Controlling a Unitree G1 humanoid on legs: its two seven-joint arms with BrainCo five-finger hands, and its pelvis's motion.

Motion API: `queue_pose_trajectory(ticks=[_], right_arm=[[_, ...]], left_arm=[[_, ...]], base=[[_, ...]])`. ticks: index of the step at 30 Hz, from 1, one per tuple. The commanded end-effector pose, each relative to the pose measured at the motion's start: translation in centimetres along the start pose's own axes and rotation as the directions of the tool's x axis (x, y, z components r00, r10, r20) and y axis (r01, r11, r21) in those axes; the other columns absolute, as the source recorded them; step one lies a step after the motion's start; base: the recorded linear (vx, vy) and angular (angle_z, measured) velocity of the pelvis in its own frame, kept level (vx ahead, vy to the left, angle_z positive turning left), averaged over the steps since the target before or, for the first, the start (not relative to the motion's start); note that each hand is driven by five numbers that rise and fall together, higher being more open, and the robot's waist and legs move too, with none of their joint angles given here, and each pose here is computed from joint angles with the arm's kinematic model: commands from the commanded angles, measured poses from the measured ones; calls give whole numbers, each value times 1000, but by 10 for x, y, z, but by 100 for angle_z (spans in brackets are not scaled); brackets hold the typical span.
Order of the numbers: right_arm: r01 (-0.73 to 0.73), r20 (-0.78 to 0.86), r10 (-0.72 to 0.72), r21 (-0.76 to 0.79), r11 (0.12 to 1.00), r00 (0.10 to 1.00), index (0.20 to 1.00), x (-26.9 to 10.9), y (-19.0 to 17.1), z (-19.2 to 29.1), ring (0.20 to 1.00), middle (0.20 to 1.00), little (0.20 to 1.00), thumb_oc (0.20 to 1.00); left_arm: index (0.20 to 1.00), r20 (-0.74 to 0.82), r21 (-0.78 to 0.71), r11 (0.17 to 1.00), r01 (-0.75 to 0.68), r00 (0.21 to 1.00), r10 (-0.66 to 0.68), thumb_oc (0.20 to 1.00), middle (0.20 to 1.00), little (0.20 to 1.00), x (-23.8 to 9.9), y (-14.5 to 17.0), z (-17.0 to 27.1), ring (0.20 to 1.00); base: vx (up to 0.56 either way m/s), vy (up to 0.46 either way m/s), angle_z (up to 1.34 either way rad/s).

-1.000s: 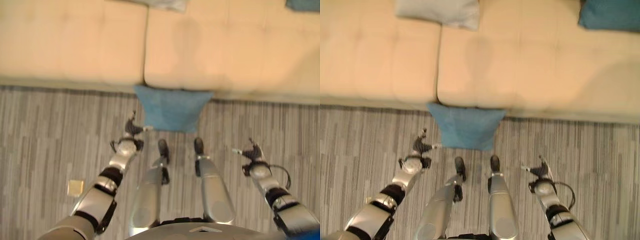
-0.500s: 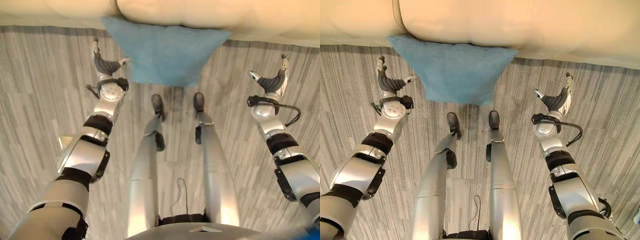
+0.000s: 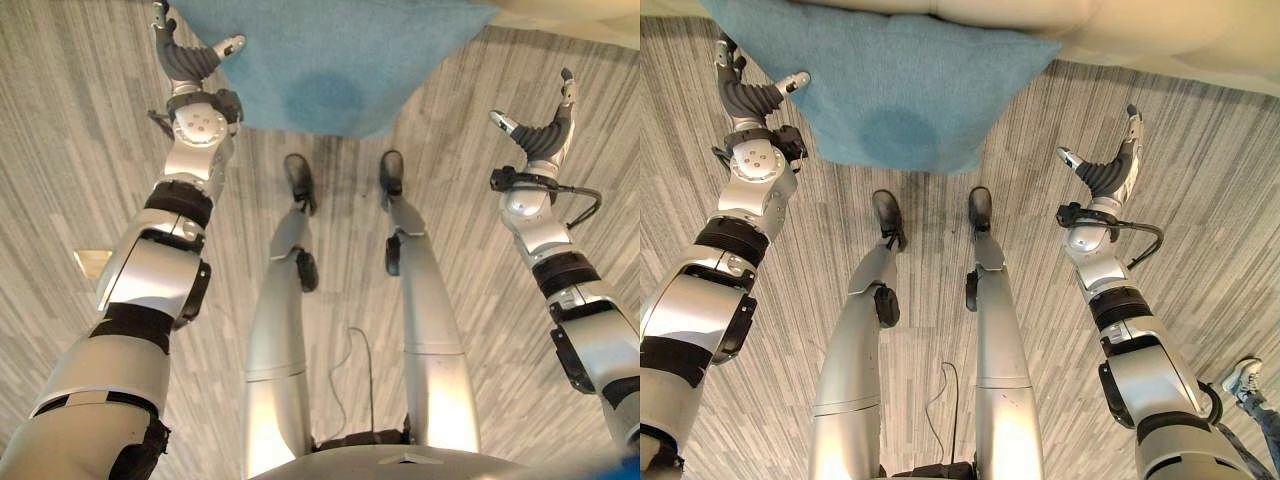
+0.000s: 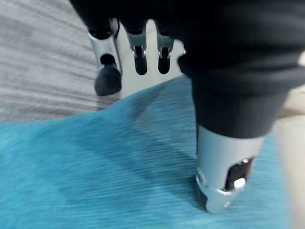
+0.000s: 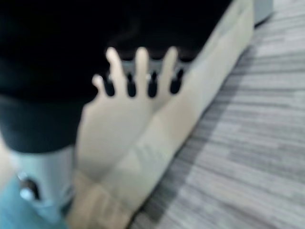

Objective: Pick up all the scattered cushions and arrange them neatly on the sofa.

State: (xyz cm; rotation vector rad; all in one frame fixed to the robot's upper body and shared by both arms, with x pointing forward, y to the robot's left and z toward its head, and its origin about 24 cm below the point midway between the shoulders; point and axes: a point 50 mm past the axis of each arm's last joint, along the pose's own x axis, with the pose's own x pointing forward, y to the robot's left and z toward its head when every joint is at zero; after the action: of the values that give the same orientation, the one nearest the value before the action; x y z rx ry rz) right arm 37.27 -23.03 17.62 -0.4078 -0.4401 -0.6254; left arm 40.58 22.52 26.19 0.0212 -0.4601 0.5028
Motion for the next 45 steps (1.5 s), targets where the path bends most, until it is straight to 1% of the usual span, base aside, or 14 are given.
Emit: queue_pose_trajectory(ticks=[1,2,4,7,9,12,15,17,19,21,26,30,39,45], right_arm=[[0,-23,0,6,1000,1000,1000,-15,2,-13,1000,1000,1000,1000],[-7,-21,8,24,1000,1000,1000,-19,7,-10,1000,1000,1000,1000],[-15,-15,15,26,1000,1000,1000,-19,8,-9,1000,1000,1000,1000],[-43,-1,43,29,999,999,1000,-17,11,-5,1000,1000,1000,1000],[-95,26,94,23,995,995,1000,-13,18,2,1000,1000,1000,1000],[-130,49,129,30,991,990,1000,-9,23,11,1000,1000,1000,1000],[-195,107,188,53,979,976,1000,4,36,36,1000,1000,1000,1000],[-235,161,221,74,969,962,1000,14,45,60,1000,1000,1000,1000],[-238,178,224,60,969,958,1000,20,47,70,1000,1000,1000,1000],[-194,179,182,57,979,967,1000,30,48,84,1000,1000,1000,1000],[-92,190,80,55,994,979,1000,36,54,108,1000,1000,1000,1000],[-25,162,18,39,999,987,1000,31,60,110,1000,1000,1000,1000],[-11,24,10,21,1000,1000,1000,1,67,64,1000,1000,1000,1000],[43,-13,-43,-15,999,999,1000,6,54,50,1000,1000,1000,1000]], left_arm=[[1000,-65,-59,994,-96,994,92,1000,1000,1000,-3,24,-21,1000],[1000,-86,-104,987,-119,990,110,1000,1000,1000,-5,22,-23,1000],[1000,-91,-115,989,-96,992,86,1000,1000,1000,-7,18,-25,1000],[1000,-81,-117,992,-46,996,37,1000,1000,1000,-8,12,-24,1000],[1000,-58,-134,991,30,998,-38,1000,1000,1000,-10,-1,-18,1000],[1000,-43,-144,987,71,996,-78,1000,1000,1000,-10,-9,-13,1000],[1000,21,-167,968,186,983,-185,1000,1000,1000,-10,-32,7,1000],[1000,97,-177,941,288,957,-275,1000,1000,1000,-14,-57,29,1000],[1000,134,-189,923,337,939,-315,1000,1000,1000,-18,-71,41,1000],[1000,168,-226,892,392,918,-360,1000,1000,1000,-26,-93,55,1000],[1000,190,-288,870,400,914,-357,1000,1000,1000,-34,-108,68,1000],[1000,186,-310,869,385,921,-342,1000,1000,1000,-38,-115,71,1000],[1000,183,-332,874,355,933,-309,1000,1000,1000,-43,-118,71,1000],[1000,203,-331,870,365,928,-312,1000,1000,1000,-47,-119,73,1000]], base=[[30,-24,-2],[39,-28,-3],[0,0,0],[0,0,0],[0,0,0],[0,0,0],[0,0,0],[0,0,0],[1,-8,3],[8,-22,13],[2,-5,2],[0,0,0],[-1,-4,0],[2,-17,0]])
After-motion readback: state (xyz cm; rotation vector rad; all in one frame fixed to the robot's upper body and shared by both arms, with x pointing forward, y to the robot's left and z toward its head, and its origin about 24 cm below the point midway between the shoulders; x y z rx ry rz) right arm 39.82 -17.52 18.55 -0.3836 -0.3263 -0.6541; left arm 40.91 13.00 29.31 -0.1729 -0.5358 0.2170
